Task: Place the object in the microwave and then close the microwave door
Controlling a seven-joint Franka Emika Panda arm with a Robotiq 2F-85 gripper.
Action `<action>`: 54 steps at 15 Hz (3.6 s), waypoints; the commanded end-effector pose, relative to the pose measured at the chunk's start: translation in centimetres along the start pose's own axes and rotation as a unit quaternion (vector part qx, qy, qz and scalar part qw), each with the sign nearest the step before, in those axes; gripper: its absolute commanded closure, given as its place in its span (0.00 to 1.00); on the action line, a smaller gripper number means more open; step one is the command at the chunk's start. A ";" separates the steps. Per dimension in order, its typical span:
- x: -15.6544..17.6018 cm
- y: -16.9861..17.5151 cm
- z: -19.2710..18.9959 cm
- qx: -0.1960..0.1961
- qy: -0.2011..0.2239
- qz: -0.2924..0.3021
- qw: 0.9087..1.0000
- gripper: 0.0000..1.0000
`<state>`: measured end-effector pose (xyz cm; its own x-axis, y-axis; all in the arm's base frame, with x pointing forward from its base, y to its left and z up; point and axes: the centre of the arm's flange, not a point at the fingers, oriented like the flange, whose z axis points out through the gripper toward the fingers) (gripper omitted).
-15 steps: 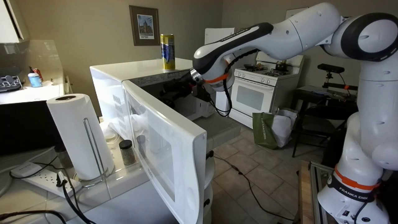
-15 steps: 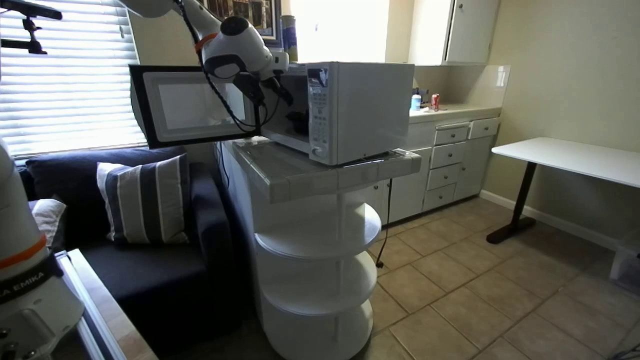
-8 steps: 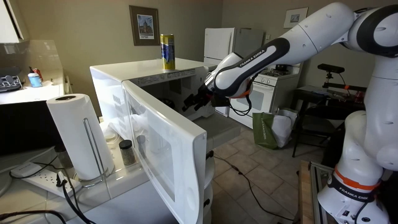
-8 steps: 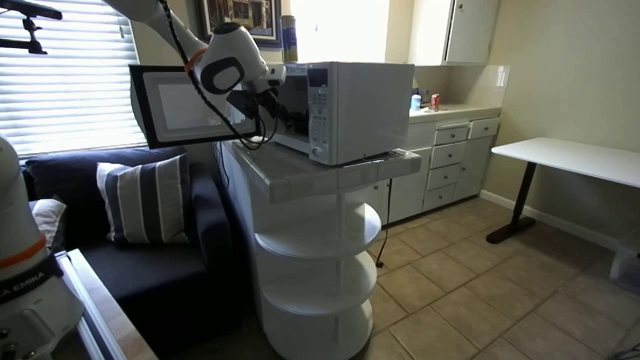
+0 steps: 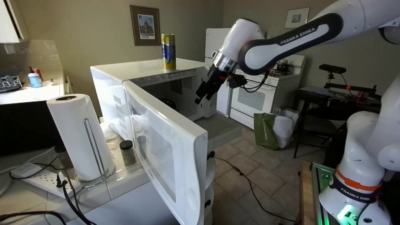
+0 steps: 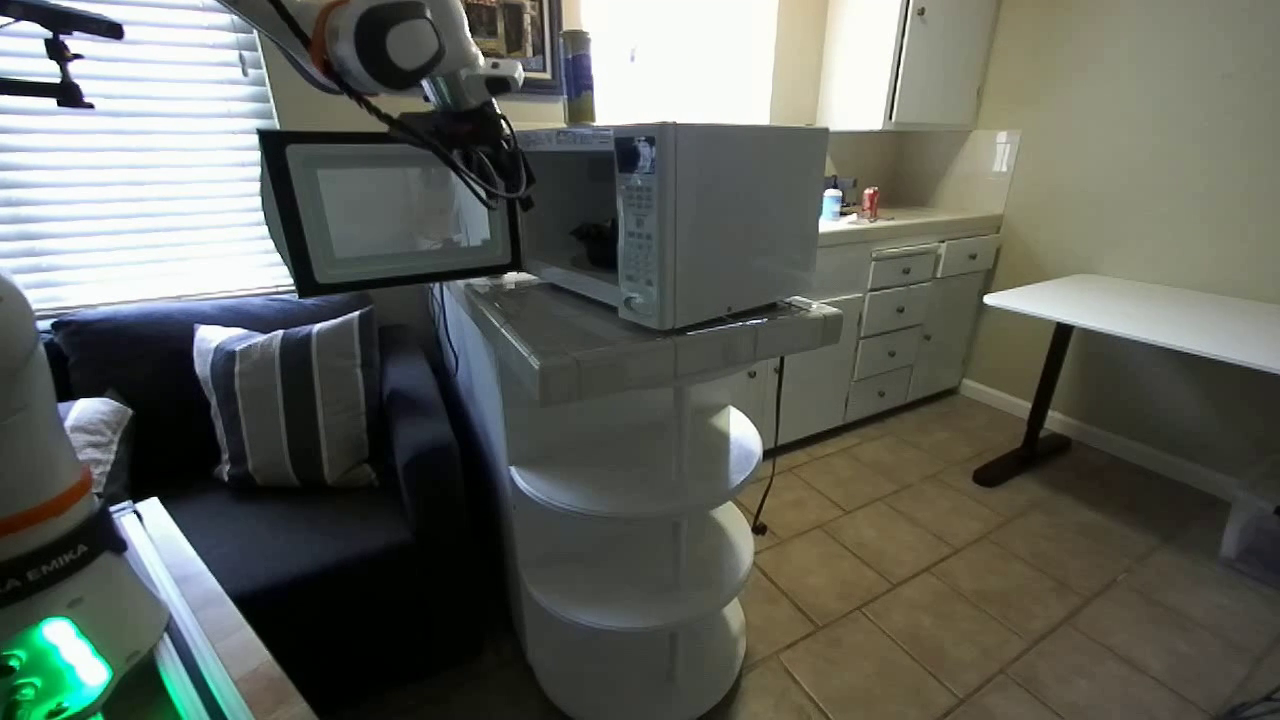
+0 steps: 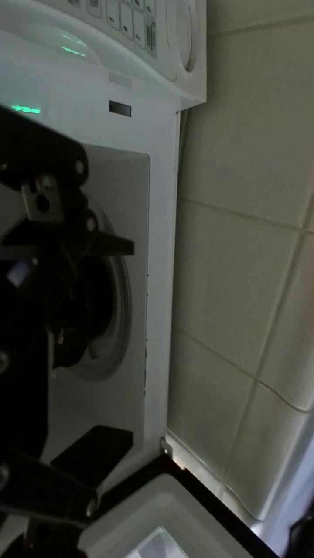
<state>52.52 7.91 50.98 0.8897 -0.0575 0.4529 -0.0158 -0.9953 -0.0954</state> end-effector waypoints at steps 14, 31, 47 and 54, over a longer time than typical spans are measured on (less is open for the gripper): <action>-0.8 -22.0 -14.8 0.236 0.043 -0.180 0.954 1.00; -2.4 -30.4 -7.0 0.244 -0.029 -0.280 0.928 1.00; 3.6 -22.9 -8.5 -0.034 -0.113 -0.042 0.992 1.00; 6.7 -17.1 -5.3 -0.073 -0.119 0.072 0.988 1.00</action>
<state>54.48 25.44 60.74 0.9708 -0.1083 0.2142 -0.1057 -0.9941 -0.0238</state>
